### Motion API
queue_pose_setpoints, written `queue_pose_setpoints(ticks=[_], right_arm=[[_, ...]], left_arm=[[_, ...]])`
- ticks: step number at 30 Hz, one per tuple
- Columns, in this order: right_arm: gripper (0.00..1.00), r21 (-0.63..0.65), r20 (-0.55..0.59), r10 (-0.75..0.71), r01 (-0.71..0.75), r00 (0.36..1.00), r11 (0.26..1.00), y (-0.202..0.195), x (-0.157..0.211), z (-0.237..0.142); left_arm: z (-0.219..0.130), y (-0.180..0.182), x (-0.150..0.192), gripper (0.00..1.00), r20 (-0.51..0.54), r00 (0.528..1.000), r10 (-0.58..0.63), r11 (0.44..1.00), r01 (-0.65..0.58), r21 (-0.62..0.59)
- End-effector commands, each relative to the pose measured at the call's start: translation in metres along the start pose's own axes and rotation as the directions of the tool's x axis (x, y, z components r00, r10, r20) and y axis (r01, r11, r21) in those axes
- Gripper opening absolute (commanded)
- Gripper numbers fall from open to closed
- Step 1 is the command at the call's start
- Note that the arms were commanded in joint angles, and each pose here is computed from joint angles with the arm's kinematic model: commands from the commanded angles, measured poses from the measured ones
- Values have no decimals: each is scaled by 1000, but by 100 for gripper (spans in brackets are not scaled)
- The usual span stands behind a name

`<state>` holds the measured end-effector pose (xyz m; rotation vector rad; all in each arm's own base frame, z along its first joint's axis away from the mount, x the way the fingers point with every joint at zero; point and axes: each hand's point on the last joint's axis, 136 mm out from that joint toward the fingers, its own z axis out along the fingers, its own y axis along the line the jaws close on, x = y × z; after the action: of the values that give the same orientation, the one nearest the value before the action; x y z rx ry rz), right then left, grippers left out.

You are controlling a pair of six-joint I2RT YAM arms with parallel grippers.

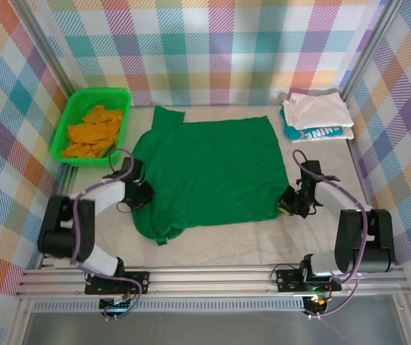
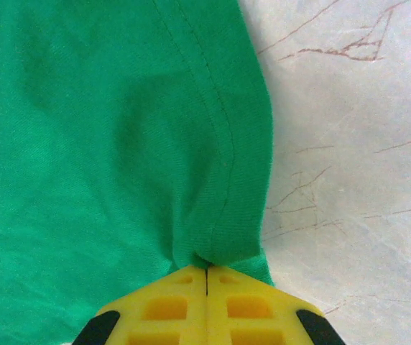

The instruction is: Fold and stack the t-shirts

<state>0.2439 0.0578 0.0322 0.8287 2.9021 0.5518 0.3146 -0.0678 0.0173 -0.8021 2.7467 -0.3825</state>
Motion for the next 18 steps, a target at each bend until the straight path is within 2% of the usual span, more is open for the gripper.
queue_pose_setpoints(ticks=[1, 5, 10, 15, 18], right_arm=[[0, -28, 25, -15, 16, 1000, 999, 10, -8, -8], [0, -21, 30, -18, 19, 999, 1000, 10, -12, -8], [0, -24, 33, -18, 19, 999, 1000, 14, -17, -9], [0, -34, 44, -19, 20, 999, 999, 19, -22, -12], [0, -43, 47, -23, 25, 999, 999, 22, -23, -12]], left_arm=[[21, -6, -33, 8, 25, 999, 48, 999, -47, -16], [42, -24, -67, 6, 17, 997, 81, 996, -80, -26], [35, -55, -117, 6, 40, 986, 161, 986, -159, -49], [-8, -86, -135, 12, 152, 970, 188, 980, -195, 32], [-47, -97, -113, 27, 214, 953, 213, 969, -235, 80]])
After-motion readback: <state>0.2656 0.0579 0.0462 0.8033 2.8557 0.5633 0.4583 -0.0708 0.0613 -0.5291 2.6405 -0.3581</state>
